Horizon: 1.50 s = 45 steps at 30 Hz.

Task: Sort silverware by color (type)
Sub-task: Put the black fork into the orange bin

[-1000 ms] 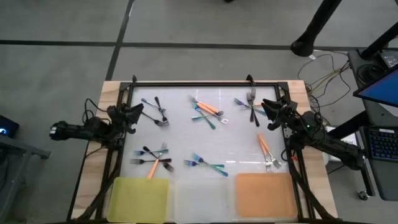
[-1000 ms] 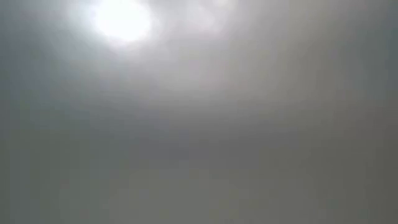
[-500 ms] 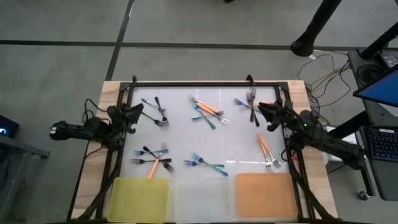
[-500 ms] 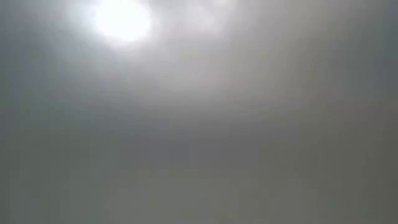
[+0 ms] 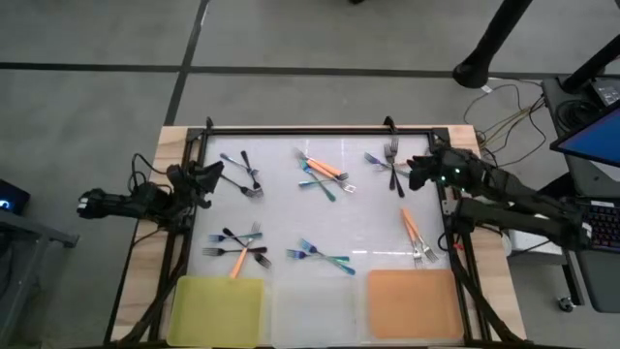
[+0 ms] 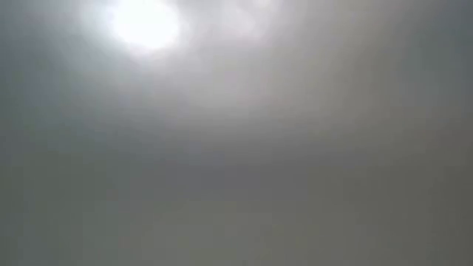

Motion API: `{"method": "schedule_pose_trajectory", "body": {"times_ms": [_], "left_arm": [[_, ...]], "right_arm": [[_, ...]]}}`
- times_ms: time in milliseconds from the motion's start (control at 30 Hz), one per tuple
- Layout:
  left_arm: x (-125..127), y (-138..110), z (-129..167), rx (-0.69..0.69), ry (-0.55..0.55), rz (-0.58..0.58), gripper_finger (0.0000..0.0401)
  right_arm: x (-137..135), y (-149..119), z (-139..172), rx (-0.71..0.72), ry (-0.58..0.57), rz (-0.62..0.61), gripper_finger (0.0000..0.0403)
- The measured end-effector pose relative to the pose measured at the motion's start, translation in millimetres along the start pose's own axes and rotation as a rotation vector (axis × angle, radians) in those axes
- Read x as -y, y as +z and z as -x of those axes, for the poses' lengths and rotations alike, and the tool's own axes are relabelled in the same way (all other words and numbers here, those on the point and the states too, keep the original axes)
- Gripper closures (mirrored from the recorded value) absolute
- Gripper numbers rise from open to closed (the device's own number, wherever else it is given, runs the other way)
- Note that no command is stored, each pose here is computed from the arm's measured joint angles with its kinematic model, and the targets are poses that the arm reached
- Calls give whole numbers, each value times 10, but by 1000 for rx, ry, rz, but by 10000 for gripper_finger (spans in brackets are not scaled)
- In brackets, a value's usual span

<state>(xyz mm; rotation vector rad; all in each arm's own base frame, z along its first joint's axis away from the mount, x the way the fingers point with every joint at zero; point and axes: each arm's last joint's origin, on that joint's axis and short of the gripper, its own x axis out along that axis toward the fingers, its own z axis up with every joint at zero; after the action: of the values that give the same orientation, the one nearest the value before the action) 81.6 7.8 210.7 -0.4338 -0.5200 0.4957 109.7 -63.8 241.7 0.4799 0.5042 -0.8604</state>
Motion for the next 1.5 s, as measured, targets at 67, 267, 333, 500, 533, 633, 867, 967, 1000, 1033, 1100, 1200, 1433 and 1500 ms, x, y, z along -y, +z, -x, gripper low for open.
{"method": "schedule_pose_trajectory", "body": {"times_ms": [67, 267, 333, 500, 533, 633, 867, 967, 1000, 1033, 1100, 1200, 1433, 1500], "left_arm": [[0, 0, 0, 0, 0, 0, 340], [0, 0, 0, 0, 0, 0, 340], [0, -1, 0, 0, 0, 0, 340], [0, -1, 0, 0, 0, 0, 340], [0, -1, 0, -1, 0, 0, 340], [-1, -4, 0, -3, 1, -3, 340], [-1, -4, 0, -3, 1, -3, 340], [-1, -4, 0, -3, 1, -2, 340], [-1, -3, 0, -3, 1, -2, 340], [-1, -4, 0, -3, 1, -2, 340], [-1, -4, 0, -3, 1, -3, 340], [-1, -4, 0, -3, 1, -2, 340], [-1, -4, 0, -3, 1, -2, 340], [-1, -4, 0, -3, 1, -2, 340]], "right_arm": [[-33, 53, -32, -54, -37, -6, 287], [-133, 86, -293, -175, -120, -128, 287], [-152, 53, -417, -225, -160, -148, 287], [-171, 13, -697, -339, -250, -145, 287], [-183, 34, -745, -351, -263, -142, 287], [-198, 37, -871, -438, -318, -113, 287], [-299, 128, -1141, -517, -348, -32, 287], [-329, 154, -1229, -541, -349, 16, 287], [-328, 150, -1259, -554, -357, 25, 287], [-327, 145, -1287, -566, -363, 33, 287], [-314, 156, -1331, -577, -370, 42, 287], [-236, 141, -1397, -604, -395, 42, 287], [-58, 128, -1496, -661, -416, -28, 287], [-49, 120, -1510, -672, -411, -37, 287]]}}
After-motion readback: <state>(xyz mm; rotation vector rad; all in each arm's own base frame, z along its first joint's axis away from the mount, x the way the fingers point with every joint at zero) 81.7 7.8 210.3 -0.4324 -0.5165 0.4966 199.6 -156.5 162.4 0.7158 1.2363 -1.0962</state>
